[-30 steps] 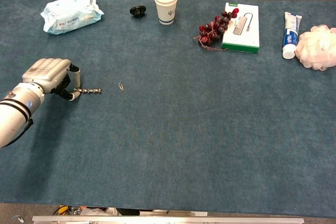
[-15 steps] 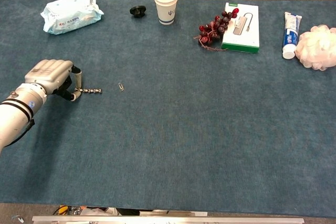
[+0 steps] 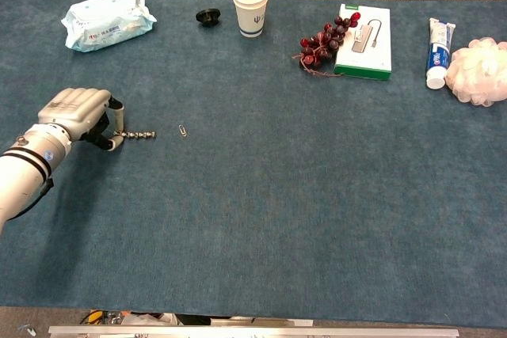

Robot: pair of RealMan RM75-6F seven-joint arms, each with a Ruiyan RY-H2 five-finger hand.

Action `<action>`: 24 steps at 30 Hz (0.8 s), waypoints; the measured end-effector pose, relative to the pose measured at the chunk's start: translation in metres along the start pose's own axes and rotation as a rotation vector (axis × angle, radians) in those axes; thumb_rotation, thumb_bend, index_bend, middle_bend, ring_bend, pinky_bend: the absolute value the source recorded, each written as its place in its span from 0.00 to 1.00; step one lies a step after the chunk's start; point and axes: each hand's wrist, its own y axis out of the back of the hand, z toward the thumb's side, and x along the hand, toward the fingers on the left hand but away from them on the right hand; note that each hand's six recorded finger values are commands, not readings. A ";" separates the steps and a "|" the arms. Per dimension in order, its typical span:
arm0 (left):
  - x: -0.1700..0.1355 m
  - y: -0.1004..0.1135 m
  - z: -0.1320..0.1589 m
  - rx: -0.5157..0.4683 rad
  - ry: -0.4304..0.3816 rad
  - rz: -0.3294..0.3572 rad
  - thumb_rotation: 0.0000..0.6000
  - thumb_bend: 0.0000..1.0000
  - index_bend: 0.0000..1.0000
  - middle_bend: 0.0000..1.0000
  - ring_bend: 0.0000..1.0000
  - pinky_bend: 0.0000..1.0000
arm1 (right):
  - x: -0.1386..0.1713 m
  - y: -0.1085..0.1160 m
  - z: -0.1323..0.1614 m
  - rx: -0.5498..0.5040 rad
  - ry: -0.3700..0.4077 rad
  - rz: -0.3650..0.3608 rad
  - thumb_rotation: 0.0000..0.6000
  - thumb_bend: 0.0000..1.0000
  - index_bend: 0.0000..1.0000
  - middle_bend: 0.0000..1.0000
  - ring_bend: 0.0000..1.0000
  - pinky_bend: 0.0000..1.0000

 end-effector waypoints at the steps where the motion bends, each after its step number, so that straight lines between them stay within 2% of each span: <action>1: 0.000 0.001 0.000 0.000 -0.001 0.003 1.00 0.37 0.59 0.92 0.93 1.00 | 0.000 0.000 0.000 0.000 0.000 0.001 1.00 0.30 0.39 0.39 0.40 0.51; 11: -0.010 0.021 -0.001 0.009 -0.026 0.069 1.00 0.37 0.60 0.93 0.94 1.00 | 0.001 0.001 -0.001 -0.003 0.001 -0.004 1.00 0.30 0.39 0.39 0.40 0.51; 24: -0.027 0.043 0.002 0.008 -0.076 0.119 1.00 0.37 0.60 0.93 0.94 1.00 | -0.001 0.001 0.000 -0.007 0.009 -0.009 1.00 0.30 0.39 0.39 0.40 0.51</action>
